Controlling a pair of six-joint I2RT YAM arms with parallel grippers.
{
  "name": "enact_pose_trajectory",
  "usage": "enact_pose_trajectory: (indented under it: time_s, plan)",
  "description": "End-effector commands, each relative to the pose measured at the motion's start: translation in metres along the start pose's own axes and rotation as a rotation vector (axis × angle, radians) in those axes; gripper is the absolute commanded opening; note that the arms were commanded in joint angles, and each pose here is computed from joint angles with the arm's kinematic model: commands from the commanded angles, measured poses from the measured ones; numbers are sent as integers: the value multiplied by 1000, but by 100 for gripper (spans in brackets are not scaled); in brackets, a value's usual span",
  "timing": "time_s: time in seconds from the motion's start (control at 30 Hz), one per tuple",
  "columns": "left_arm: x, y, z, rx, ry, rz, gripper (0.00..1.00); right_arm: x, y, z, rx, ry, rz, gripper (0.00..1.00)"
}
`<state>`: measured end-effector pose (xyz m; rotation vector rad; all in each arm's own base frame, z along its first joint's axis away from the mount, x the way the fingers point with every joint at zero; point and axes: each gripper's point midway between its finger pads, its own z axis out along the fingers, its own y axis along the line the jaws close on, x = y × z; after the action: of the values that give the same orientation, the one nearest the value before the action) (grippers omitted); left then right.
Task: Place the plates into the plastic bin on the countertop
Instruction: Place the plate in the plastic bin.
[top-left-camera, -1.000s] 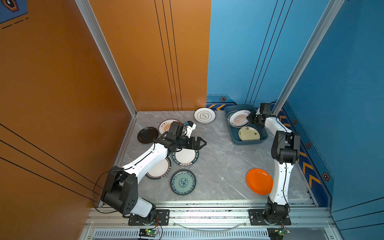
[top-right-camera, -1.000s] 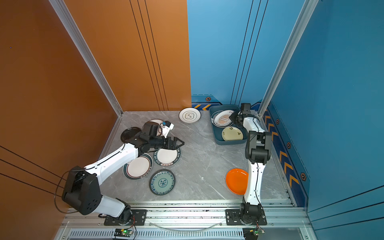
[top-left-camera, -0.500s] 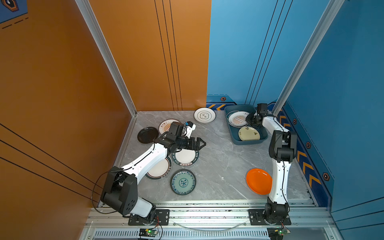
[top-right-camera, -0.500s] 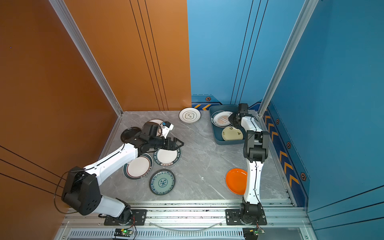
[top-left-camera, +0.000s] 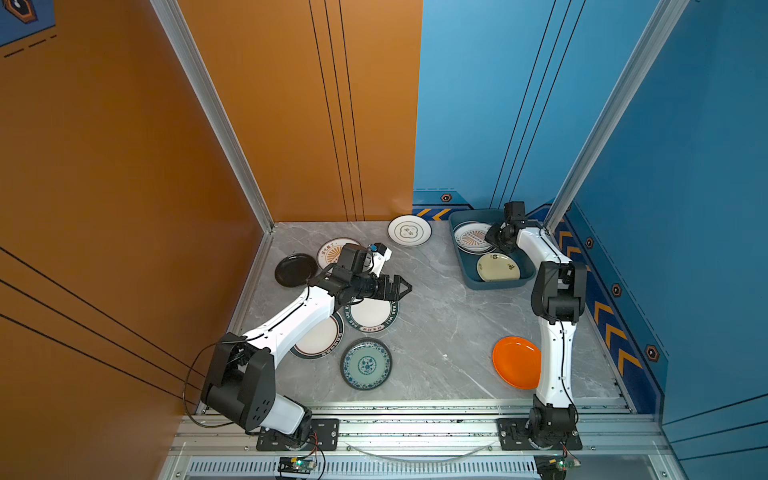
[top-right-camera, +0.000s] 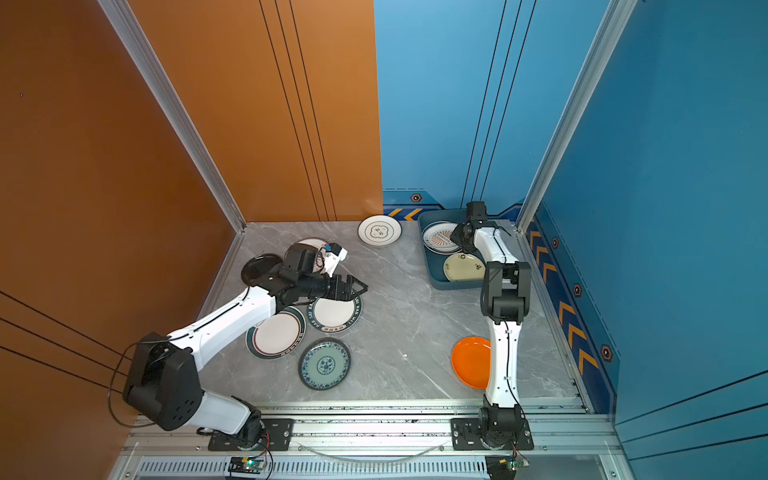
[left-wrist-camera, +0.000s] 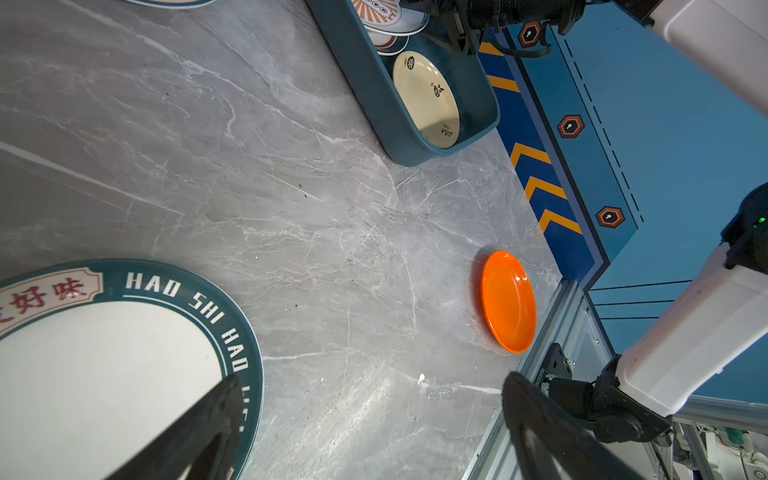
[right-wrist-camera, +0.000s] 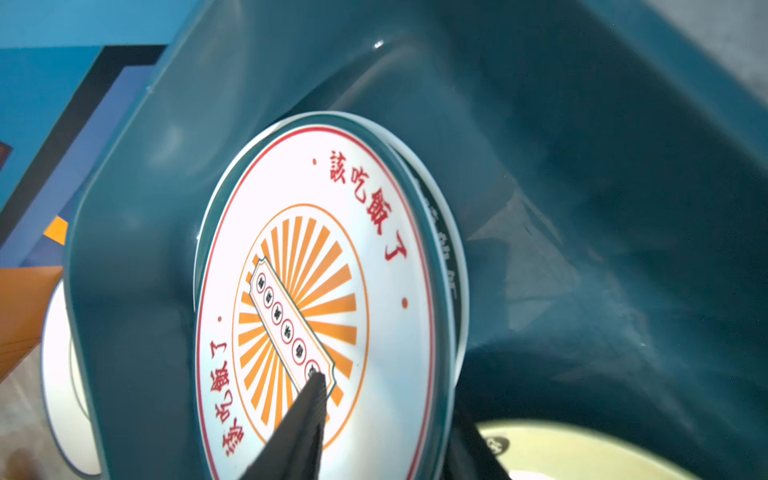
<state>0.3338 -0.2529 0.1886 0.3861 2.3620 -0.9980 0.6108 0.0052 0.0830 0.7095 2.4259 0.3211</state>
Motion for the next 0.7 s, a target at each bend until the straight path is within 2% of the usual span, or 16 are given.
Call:
enact_pose_trajectory:
  time_s: [0.0,0.17,0.53,0.67]
  plan:
    - [4,-8,-2,-6,20,42,98,-2,-9,-6,106,-13,-83,46]
    - [7,-10,0,-15,30,58,98,-7,-12,-16,157,-38,-123,49]
    - [10,-11,-1,-13,32,60,98,4,-14,-8,162,1,-143,49]
    - [16,-21,6,-10,50,95,98,-3,-6,-24,139,-20,-150,48]
